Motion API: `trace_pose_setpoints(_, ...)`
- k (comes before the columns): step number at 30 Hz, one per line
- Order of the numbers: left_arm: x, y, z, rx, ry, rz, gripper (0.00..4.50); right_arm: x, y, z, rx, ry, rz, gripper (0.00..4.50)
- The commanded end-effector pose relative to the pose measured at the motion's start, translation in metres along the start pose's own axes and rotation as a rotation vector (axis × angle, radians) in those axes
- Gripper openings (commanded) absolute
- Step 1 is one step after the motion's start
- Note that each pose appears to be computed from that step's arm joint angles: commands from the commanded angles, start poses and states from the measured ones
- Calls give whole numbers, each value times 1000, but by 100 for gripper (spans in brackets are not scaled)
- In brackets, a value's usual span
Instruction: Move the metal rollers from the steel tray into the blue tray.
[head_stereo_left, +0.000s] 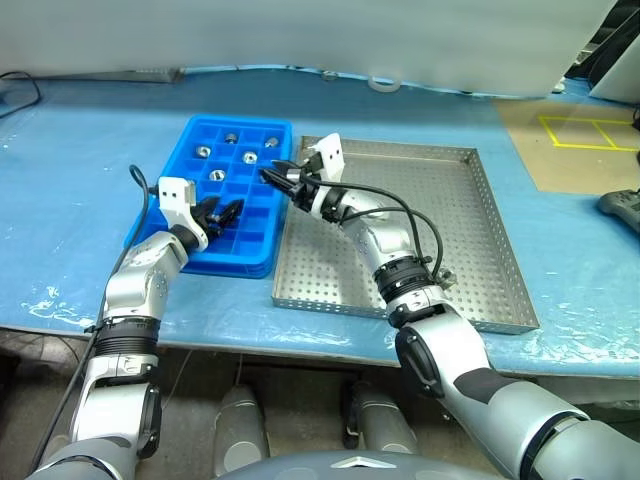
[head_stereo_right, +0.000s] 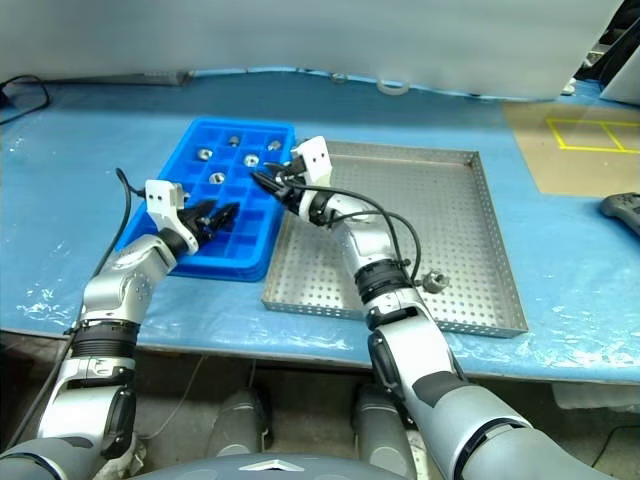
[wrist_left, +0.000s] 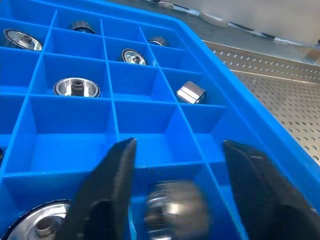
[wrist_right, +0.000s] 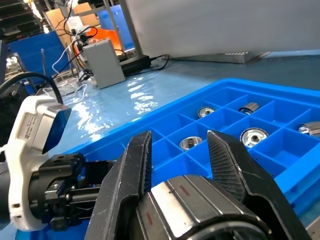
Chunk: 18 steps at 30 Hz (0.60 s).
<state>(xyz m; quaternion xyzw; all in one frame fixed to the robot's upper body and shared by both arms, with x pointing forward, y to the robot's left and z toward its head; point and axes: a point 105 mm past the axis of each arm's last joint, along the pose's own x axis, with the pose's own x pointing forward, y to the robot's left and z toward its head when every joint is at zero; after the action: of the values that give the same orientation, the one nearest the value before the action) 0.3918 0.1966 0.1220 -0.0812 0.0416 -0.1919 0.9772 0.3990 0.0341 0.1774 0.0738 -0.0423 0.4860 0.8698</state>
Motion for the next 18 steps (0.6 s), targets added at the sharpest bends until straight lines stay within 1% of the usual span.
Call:
trace_pose_setpoints(1,-6,19,19,-44,-83,89,328,6,17,11,-43,-28,69,137)
trace_pose_setpoints(2,-7,24,21,-62,-97,116,328,6,19,10,-46,-24,77,137)
trace_pose_setpoints(4,-14,43,25,-92,-131,218,328,8,23,7,-59,-8,100,137)
trace_pose_setpoints(6,-18,50,27,-88,-142,249,328,9,26,3,-71,14,112,137)
trace_pose_setpoints(10,-21,47,25,-79,-138,244,328,13,25,-6,-103,62,102,137)
trace_pose_setpoints(14,-25,44,21,-71,-131,240,328,19,29,-9,-89,71,95,137)
trace_pose_setpoints(18,-31,47,22,-68,-131,256,328,25,36,-12,-89,81,107,137)
